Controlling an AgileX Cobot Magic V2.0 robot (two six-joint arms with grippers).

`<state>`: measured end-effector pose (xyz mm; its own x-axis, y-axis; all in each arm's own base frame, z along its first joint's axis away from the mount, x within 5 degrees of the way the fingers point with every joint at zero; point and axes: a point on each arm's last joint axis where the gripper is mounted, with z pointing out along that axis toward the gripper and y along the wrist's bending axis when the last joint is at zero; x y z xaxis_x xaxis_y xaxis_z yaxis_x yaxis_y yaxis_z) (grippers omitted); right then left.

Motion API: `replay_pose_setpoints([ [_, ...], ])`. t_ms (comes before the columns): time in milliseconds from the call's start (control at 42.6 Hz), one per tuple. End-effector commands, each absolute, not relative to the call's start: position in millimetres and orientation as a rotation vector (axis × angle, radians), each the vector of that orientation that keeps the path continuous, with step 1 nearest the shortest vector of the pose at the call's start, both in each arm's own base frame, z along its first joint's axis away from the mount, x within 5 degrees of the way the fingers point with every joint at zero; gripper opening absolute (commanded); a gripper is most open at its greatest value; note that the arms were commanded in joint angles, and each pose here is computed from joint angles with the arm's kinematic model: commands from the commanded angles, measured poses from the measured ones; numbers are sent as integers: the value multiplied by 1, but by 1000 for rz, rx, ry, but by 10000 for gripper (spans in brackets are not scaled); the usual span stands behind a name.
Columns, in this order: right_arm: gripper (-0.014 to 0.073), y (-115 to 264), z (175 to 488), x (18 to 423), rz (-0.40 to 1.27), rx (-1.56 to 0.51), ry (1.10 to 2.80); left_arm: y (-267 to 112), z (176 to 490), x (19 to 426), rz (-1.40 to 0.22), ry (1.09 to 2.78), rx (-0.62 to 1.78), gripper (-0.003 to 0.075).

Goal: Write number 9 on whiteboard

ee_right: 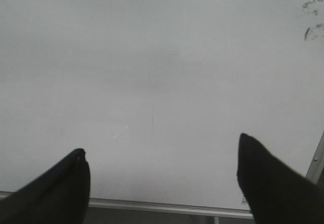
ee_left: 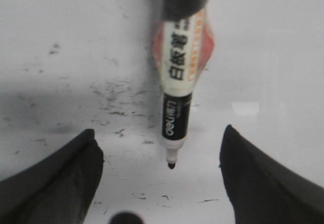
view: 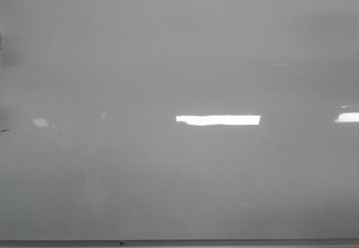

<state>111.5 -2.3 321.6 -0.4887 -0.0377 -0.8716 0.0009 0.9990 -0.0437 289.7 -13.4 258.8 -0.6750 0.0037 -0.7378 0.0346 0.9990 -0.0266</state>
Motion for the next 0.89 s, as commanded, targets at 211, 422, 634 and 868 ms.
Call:
replay_pose_setpoints([
  [211,614,-2,336,115,-58,-39,2000,-16,273,308,-54,2132,25,403],
  [422,614,-2,336,115,-58,-39,2000,-16,275,309,-54,2104,24,200],
  [634,614,-2,336,115,-58,-39,2000,-16,272,313,-53,2101,23,108],
  [868,614,-2,336,115,-58,-39,1999,-16,272,309,-54,2129,25,58],
])
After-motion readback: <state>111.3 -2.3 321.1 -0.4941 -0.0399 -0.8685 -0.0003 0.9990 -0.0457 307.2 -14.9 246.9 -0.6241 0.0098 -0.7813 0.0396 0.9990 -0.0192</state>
